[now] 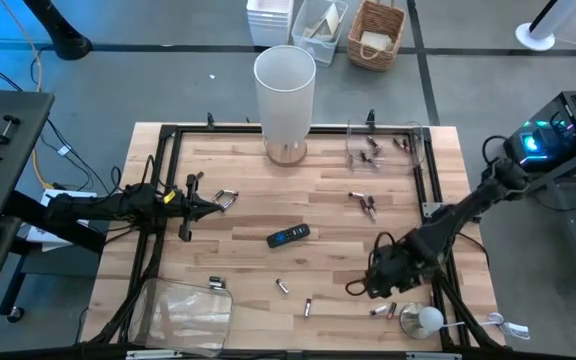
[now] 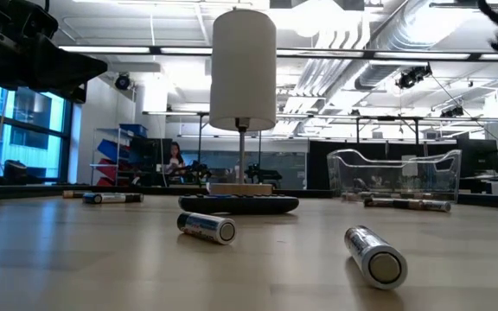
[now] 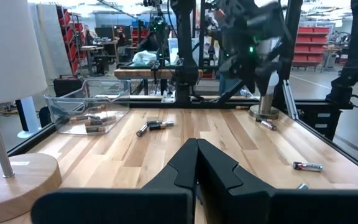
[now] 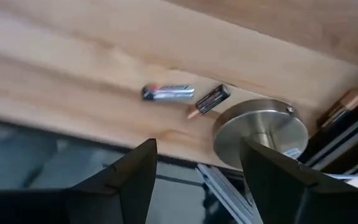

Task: Sort batteries
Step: Put the black battery into the top transparent bin

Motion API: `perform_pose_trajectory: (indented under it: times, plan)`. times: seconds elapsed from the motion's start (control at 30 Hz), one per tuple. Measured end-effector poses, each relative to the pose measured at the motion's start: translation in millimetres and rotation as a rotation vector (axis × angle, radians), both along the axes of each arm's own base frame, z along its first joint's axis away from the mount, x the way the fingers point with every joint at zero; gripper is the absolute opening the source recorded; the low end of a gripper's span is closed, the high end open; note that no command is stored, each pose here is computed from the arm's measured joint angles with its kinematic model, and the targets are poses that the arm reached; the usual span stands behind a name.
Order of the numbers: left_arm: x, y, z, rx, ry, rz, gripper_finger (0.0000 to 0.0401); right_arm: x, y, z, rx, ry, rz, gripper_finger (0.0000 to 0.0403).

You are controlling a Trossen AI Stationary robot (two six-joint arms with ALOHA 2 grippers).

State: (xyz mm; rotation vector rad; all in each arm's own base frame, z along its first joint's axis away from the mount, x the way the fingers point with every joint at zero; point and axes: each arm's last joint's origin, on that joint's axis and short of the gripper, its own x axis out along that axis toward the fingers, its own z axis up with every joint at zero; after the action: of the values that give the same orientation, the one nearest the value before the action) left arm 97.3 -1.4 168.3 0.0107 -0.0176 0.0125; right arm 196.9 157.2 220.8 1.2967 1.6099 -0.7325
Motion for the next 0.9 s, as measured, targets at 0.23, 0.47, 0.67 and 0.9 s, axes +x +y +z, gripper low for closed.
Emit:
perform_pose_trajectory:
  times: [0.23,0.47,0.67,0.9]
  plan:
    - [0.0,0.0,0.0,0.000,0.000,0.000,0.0001,1.0,3.6,-40.4,0.018,0.054,-0.159,0.0224]
    - [0.0,0.0,0.0,0.000,0.000,0.000,0.0001,-4.1,3.2,-71.2,0.130,0.077,-0.167,0.0224]
    - [0.0,0.0,0.0,0.000,0.000,0.000,0.0001,-8.8,1.9,-75.1,0.129,0.103,-0.167,0.0224]
    - [0.0,0.0,0.0,0.000,0.000,0.000,0.0001,-20.2,8.8,-75.9,0.110,0.190,-0.179,0.0224]
